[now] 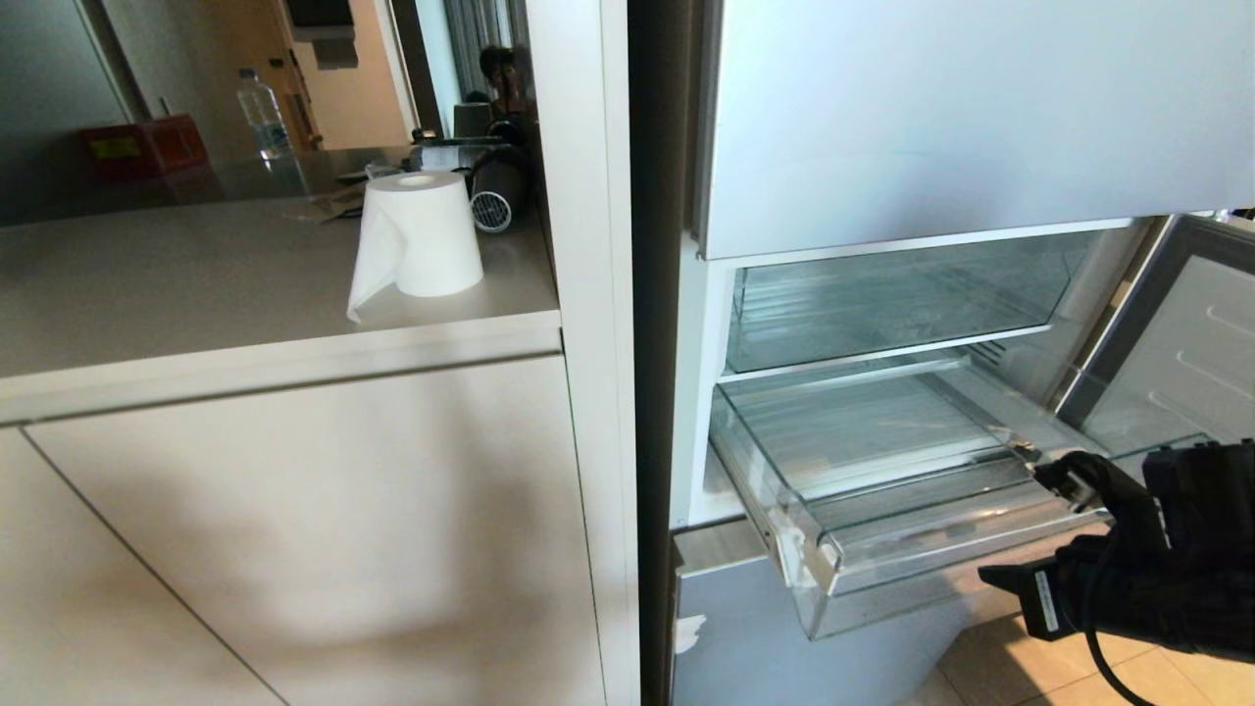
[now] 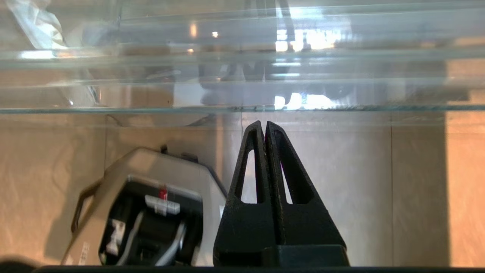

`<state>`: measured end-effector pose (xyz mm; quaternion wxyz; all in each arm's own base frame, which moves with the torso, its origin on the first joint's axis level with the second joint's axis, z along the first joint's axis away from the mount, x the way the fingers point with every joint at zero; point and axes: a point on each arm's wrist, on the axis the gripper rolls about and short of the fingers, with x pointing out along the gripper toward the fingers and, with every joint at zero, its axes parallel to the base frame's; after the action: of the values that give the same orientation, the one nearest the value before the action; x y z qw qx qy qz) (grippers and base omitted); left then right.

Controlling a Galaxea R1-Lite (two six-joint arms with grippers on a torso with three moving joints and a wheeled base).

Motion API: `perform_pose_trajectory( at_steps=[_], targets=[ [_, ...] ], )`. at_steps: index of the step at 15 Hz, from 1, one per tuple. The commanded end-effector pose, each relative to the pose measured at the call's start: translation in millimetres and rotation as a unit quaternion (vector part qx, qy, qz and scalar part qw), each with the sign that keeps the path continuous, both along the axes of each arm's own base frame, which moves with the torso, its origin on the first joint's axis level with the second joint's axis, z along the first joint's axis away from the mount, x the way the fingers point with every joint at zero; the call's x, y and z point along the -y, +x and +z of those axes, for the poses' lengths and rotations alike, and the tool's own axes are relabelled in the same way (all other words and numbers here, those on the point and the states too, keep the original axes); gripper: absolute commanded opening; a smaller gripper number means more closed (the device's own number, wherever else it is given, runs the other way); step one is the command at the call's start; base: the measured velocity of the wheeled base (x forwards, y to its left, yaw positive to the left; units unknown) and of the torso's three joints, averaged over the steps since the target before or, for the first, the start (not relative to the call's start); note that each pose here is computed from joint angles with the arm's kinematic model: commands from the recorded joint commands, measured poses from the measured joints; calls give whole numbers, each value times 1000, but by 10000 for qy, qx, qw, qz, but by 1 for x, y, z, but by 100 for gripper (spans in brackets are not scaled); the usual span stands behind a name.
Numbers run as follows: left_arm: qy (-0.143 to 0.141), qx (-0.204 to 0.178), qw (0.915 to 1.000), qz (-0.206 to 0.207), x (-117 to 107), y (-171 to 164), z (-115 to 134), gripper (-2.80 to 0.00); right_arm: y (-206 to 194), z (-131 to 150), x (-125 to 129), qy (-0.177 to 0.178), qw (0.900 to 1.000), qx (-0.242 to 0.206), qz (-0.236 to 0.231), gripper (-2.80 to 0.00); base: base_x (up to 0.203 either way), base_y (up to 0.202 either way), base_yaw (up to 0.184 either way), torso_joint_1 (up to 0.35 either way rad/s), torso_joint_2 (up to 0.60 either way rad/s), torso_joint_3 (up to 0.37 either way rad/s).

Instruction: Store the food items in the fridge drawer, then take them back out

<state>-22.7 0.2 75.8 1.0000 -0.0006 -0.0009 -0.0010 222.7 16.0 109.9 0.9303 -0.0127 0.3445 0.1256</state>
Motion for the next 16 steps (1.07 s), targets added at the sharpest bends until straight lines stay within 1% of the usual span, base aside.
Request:
perform_pose_trajectory(
  at_steps=[1,3,4,5,6,7,9,11,13,14,16],
  targets=[
    [-1,-1,10000,2,0,0,0,-280,24,-11,-4,67,9999,-124,3,-280,0,0,0,0,0,0],
    [-1,-1,10000,2,0,0,0,-280,50,-5,-9,388,9990,146,-181,-280,0,0,0,0,0,0],
    [-1,-1,10000,2,0,0,0,-280,66,-2,-13,685,9965,320,-346,-280,0,0,0,0,0,0],
    [-1,-1,10000,2,0,0,0,-280,77,3,-18,1103,9911,489,-563,-280,0,0,0,0,0,0],
    [-1,-1,10000,2,0,0,0,-280,81,10,-24,1618,9812,651,-828,-280,0,0,0,0,0,0],
    [-1,-1,10000,2,0,0,0,-280,80,15,-30,1896,9741,773,-961,-280,0,0,0,0,0,0],
    [-1,-1,10000,2,0,0,0,-280,53,17,-34,1903,9742,762,-939,-280,0,0,0,0,0,0],
    [-1,-1,10000,2,0,0,0,-280,21,22,-31,1778,9768,860,-831,-280,0,0,0,0,0,0],
    [-1,-1,10000,2,0,0,0,-280,-3,19,-24,1574,9803,885,-795,-280,0,0,0,0,0,0],
    [-1,-1,10000,2,0,0,0,-280,-4,17,-20,1520,9809,871,-848,-280,0,0,0,0,0,0],
    [-1,-1,10000,2,0,0,0,-280,12,2,-19,1426,9836,576,-938,-280,0,0,0,0,0,0]
  ],
)
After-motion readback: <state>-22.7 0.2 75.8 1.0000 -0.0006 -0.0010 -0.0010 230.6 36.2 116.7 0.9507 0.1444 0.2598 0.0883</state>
